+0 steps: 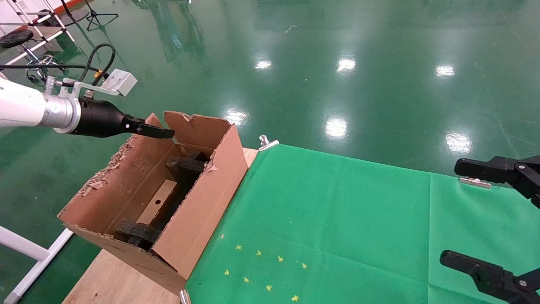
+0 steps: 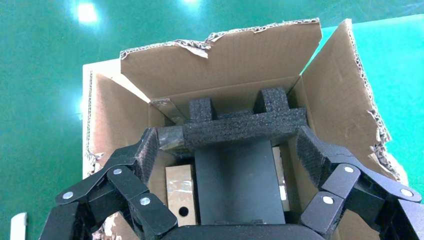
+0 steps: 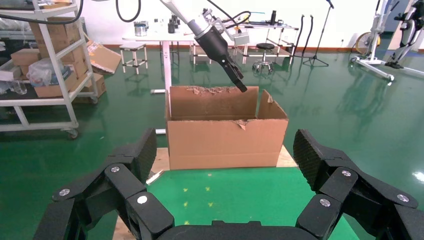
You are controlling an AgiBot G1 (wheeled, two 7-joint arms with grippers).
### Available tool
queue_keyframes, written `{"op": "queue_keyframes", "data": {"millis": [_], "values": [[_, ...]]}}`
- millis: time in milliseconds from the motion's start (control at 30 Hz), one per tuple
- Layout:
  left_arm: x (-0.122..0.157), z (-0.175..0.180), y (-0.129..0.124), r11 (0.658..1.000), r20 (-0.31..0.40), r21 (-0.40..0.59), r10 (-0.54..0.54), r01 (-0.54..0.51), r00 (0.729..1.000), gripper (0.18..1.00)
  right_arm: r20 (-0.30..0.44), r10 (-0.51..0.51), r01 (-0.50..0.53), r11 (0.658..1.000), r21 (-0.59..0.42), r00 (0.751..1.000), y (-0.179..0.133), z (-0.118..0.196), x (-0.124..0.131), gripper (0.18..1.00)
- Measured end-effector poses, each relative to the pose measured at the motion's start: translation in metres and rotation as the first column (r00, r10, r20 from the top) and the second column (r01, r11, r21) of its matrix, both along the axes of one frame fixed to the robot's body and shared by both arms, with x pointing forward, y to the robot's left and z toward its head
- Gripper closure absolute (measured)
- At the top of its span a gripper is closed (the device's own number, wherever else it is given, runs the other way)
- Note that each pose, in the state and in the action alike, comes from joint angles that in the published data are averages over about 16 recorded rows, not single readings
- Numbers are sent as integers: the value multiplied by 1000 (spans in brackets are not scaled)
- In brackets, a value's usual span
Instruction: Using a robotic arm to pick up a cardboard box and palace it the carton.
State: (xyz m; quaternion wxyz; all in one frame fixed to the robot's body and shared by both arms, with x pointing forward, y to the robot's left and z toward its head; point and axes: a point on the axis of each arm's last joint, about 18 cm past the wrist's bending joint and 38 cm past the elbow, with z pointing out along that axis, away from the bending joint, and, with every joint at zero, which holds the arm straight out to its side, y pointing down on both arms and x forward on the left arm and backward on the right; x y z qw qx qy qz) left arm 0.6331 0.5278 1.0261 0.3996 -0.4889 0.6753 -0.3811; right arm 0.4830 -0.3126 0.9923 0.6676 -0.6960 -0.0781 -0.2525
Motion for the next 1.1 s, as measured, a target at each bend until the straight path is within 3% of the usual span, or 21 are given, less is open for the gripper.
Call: {"op": "queue_keyframes", "data": {"millis": [267,533,800,1100], "values": [[7,-7,-33,990,42,-7,-141,142,989,184,0,0,0,1000,0,1000,0,0,0,178],[5,-14,-74,947,103,-7,-319,321,942,184,0,0,0,1000,0,1000,0,0,0,178],[-7,-19,-112,875,170,8,-479,485,861,184,0,0,0,1000,0,1000,0,0,0,178],[-32,-23,-149,763,244,44,-634,645,734,184,0,0,0,1000,0,1000,0,0,0,178]]}}
